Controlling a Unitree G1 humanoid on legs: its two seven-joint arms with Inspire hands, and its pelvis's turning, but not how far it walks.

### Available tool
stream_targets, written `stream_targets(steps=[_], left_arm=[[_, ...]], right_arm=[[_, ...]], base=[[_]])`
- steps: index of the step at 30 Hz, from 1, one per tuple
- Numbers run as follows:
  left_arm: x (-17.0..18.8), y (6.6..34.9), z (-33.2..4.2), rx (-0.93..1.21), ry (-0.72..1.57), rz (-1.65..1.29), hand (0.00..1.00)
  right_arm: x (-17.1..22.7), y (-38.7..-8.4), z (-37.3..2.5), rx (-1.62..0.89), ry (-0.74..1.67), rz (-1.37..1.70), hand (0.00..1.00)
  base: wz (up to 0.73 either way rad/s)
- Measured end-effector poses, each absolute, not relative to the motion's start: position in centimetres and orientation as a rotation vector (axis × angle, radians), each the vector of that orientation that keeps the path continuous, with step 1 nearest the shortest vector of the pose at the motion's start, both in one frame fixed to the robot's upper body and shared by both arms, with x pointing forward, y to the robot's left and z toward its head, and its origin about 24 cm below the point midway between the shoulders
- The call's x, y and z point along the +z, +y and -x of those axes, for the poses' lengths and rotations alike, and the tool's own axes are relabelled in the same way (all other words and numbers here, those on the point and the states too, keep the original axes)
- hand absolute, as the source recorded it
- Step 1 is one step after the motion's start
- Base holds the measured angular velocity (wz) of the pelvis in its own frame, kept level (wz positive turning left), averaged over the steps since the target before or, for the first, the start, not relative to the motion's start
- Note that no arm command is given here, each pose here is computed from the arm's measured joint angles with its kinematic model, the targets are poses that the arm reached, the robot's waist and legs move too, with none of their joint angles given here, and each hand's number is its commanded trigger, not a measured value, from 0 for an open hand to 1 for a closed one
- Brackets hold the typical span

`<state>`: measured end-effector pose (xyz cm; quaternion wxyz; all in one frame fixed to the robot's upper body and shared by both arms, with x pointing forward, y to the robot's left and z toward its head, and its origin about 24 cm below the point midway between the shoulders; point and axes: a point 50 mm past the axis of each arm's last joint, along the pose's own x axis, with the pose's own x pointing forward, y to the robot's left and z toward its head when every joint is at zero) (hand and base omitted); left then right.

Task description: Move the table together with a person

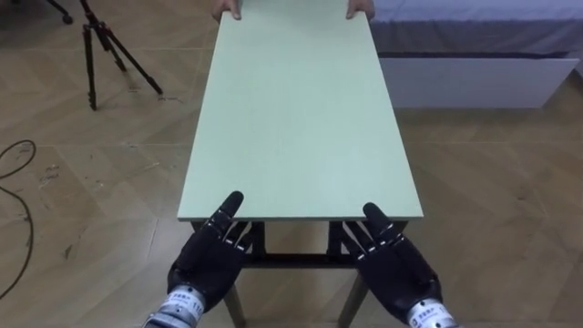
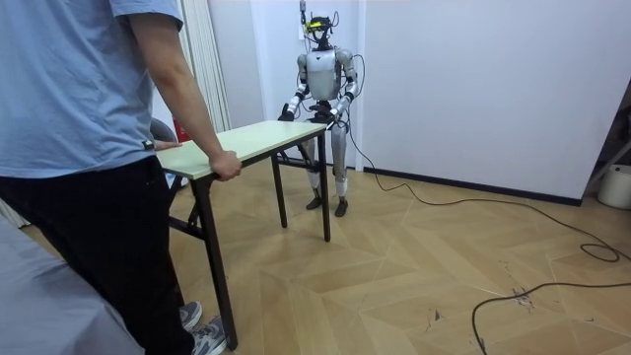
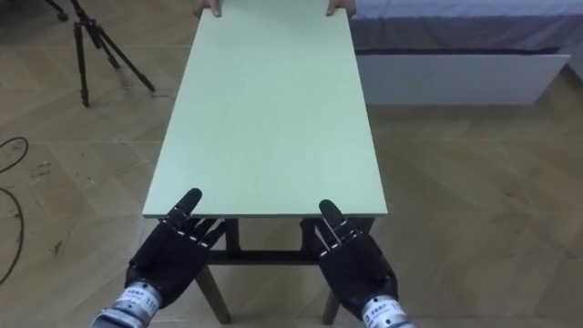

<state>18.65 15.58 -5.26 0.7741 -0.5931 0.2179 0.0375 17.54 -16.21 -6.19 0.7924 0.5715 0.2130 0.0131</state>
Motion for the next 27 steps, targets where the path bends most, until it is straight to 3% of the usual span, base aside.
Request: stream_targets(steps=[27], left_arm=[[-5.9,14.9,-20.3,0.121,0.542,1.296,0.0]], right_arm=[[-5.6,-15.1,-20.2,-0.127,0.479,-1.327,0.0]], base=[[0.0]])
